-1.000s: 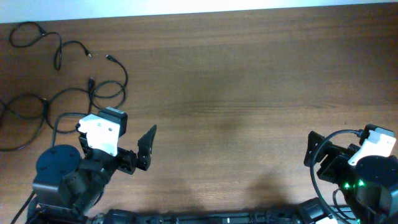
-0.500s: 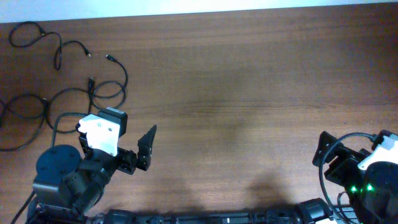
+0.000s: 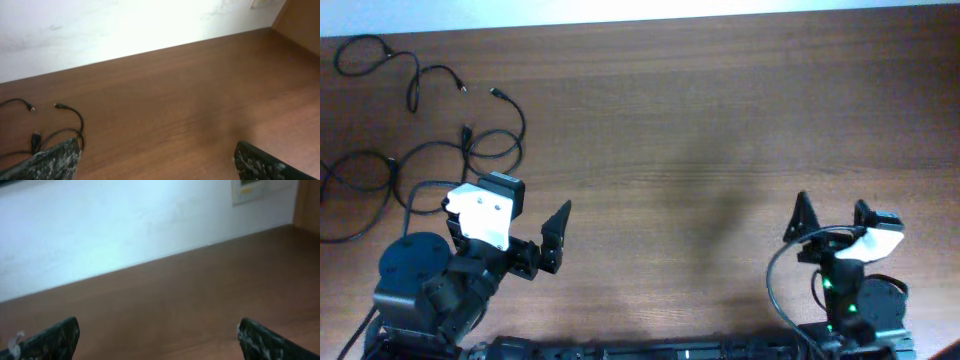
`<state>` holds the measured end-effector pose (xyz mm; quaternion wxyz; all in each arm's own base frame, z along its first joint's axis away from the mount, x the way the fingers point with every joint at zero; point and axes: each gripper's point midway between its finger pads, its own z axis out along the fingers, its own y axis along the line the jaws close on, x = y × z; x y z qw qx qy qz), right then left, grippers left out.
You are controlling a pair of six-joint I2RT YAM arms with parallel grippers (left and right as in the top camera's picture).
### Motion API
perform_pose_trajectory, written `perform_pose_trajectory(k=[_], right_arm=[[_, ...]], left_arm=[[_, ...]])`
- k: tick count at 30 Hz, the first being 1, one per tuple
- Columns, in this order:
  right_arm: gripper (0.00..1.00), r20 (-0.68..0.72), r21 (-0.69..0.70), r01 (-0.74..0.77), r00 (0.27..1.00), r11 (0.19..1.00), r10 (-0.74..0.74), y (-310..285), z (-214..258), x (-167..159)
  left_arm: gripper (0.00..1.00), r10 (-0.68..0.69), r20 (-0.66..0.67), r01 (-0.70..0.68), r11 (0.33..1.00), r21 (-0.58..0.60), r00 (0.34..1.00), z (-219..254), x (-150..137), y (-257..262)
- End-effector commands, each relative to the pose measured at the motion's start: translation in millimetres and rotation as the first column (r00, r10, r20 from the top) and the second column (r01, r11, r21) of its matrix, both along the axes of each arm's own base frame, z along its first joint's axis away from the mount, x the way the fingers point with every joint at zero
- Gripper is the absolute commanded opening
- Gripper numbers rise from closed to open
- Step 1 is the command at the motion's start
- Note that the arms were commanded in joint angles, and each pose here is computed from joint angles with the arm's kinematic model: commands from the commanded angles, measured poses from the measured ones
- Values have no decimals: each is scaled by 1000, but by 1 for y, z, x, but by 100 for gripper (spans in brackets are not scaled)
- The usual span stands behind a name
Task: Untangle cables
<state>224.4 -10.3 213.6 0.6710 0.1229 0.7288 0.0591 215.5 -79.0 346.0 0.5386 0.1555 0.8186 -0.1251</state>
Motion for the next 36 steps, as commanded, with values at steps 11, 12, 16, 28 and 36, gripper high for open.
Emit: perform_pose_trajectory(k=[11, 12, 16, 28, 36], right_arm=[[99, -39, -231, -81, 996, 970, 74, 6, -58, 19], [99, -30, -231, -79, 997, 970, 74, 6, -58, 20], [99, -3, -258, -104, 994, 961, 106, 12, -56, 22], [99, -12, -267, -119, 993, 956, 121, 14, -58, 22], [99, -8, -268, -118, 993, 956, 121, 14, -57, 22]], left_arm=[[99, 4, 1, -4, 1000, -8, 1000, 1, 0, 0], [99, 4, 1, -4, 1000, -8, 1000, 1, 0, 0], [99, 4, 1, -4, 1000, -8, 1000, 1, 0, 0], [99, 4, 1, -4, 1000, -8, 1000, 1, 0, 0], [99, 4, 0, -4, 1000, -8, 1000, 1, 0, 0]])
